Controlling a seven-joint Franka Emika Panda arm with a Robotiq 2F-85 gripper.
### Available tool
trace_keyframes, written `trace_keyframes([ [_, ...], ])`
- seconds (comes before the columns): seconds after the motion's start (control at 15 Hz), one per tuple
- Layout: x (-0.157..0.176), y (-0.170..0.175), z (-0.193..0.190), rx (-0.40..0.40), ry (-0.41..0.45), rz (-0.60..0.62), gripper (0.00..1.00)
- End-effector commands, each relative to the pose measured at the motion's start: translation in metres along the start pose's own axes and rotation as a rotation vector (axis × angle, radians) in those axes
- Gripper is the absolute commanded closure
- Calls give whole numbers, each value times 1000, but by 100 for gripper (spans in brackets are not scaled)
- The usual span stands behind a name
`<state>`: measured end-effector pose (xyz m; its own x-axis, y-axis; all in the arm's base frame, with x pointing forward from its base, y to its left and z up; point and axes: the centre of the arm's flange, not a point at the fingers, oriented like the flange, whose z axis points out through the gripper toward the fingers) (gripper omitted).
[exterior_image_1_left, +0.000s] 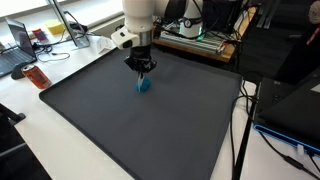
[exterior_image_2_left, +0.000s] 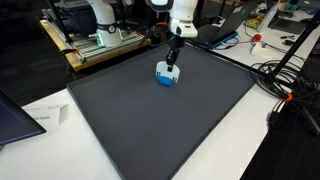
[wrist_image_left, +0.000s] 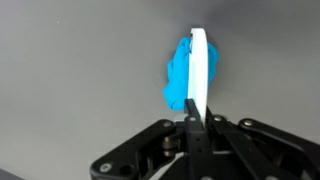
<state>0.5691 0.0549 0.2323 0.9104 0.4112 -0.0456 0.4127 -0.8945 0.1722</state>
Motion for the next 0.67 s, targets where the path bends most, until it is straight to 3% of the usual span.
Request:
trace_keyframes([
  [0.0, -3, 8, 38, 83, -10, -13, 99],
  [0.6, -11, 22, 67, 155, -15, -9, 99],
])
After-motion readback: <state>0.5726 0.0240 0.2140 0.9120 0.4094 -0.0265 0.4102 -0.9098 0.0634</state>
